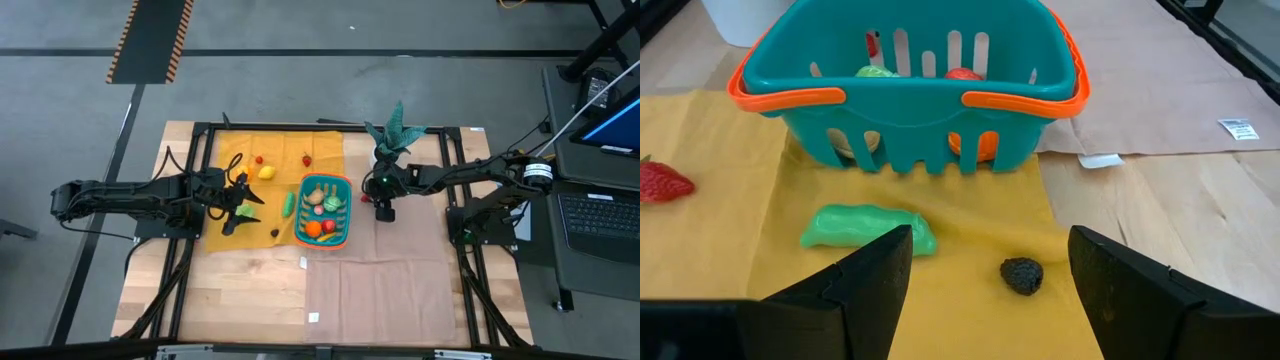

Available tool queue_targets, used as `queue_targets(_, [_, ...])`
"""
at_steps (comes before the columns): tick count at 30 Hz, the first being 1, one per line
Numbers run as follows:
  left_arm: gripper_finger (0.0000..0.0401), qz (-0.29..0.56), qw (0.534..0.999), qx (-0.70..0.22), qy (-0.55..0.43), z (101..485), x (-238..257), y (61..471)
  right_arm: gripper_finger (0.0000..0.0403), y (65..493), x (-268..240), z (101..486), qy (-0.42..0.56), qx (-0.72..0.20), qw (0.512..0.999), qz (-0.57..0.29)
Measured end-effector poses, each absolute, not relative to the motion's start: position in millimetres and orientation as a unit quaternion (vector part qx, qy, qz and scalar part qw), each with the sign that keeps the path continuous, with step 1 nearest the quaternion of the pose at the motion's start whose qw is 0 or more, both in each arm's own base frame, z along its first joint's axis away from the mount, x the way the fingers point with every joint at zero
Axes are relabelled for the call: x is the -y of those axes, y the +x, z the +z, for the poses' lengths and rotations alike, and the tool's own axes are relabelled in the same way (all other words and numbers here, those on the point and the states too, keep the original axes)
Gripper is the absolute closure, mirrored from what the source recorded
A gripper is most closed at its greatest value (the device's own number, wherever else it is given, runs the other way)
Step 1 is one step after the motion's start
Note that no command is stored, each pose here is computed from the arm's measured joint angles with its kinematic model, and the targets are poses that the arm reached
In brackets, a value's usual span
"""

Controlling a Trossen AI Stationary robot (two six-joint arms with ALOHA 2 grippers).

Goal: Pick and placing Produce into tupperware
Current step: Put the bottom raspberry into the basket

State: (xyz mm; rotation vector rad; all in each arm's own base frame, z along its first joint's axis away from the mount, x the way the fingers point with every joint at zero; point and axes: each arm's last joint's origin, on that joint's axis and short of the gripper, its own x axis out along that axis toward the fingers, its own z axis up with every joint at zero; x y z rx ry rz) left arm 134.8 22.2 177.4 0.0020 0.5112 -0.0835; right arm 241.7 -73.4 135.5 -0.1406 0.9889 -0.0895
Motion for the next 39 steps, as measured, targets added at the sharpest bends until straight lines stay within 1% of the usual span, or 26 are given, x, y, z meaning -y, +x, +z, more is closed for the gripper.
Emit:
queue_targets(5, [0.0140,-0.041,0.967,-0.253,0.001,177,-22,135,0.0230,242,73,135,-0.066,-0.474,0.877,-0.039])
queue_targets(14, [0.0140,-0.041,0.967,-0.253,0.001,177,-22,135,0.0230,248,75,121,-0.061,-0.478,0.876,-0.032])
queue_targets(30, [0.0140,-0.041,0.967,-0.253,0.001,177,-22,135,0.0231,249,75,120,-0.061,-0.479,0.875,-0.032])
queue_targets(34, [0.0140,-0.041,0.967,-0.253,0.001,177,-22,135,0.0244,249,75,120,-0.060,-0.479,0.875,-0.032])
queue_targets(39, [0.0140,-0.041,0.967,-0.253,0.001,177,-22,135,0.0276,249,75,120,-0.057,-0.478,0.876,-0.032])
